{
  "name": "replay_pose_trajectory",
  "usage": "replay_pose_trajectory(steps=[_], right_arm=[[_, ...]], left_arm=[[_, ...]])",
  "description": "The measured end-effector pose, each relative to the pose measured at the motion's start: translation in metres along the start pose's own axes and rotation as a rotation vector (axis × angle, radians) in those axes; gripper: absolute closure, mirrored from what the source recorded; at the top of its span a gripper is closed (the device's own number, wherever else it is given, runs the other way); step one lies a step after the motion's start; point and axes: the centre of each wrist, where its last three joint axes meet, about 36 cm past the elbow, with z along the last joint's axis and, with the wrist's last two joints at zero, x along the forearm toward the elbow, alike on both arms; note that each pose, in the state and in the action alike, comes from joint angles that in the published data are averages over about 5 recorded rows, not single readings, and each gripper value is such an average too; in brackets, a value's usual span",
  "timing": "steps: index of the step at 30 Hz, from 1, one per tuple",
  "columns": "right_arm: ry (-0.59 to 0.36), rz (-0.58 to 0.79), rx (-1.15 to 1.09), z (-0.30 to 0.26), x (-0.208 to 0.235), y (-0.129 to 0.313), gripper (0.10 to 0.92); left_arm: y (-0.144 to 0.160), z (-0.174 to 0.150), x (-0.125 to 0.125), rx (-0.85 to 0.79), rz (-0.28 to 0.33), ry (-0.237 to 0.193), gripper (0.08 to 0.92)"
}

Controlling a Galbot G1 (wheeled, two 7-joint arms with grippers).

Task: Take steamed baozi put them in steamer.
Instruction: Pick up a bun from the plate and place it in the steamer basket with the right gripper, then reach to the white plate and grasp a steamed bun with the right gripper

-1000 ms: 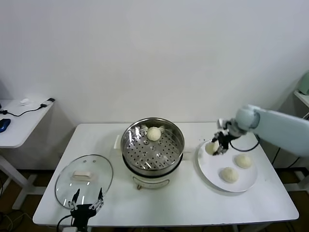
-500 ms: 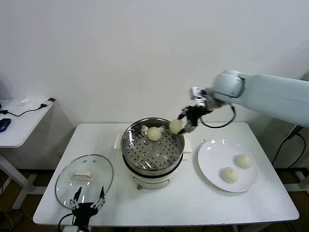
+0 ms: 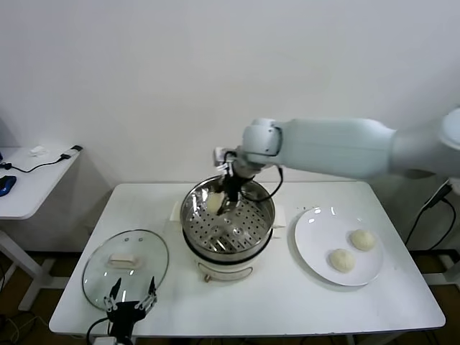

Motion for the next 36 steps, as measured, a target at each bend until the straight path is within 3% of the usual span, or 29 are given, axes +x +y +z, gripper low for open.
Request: replay_pose_trajectory(steps=[13, 20, 28, 36], right_arm=[[0.034, -0.011, 0.006, -0.021, -0.055, 0.0, 0.388], [0.026, -0.014, 0.032, -0.022, -0.052, -0.001, 0.233], [-0.015, -0.013, 0.067, 0.0, 0.0, -0.011, 0.2], [0.005, -0.011, 0.047, 0.084, 0.092, -0.013, 0.2]], left_arm=[[0.001, 0.001, -0.002, 0.003, 0.001, 0.007, 0.177], [0.001, -0.001, -0.001, 0.004, 0.001, 0.006, 0.177], [0.001, -0.005, 0.0, 0.004, 0.004, 0.0, 0.177], [0.003, -0.009, -0.003, -0.001, 0.004, -0.005, 0.177]])
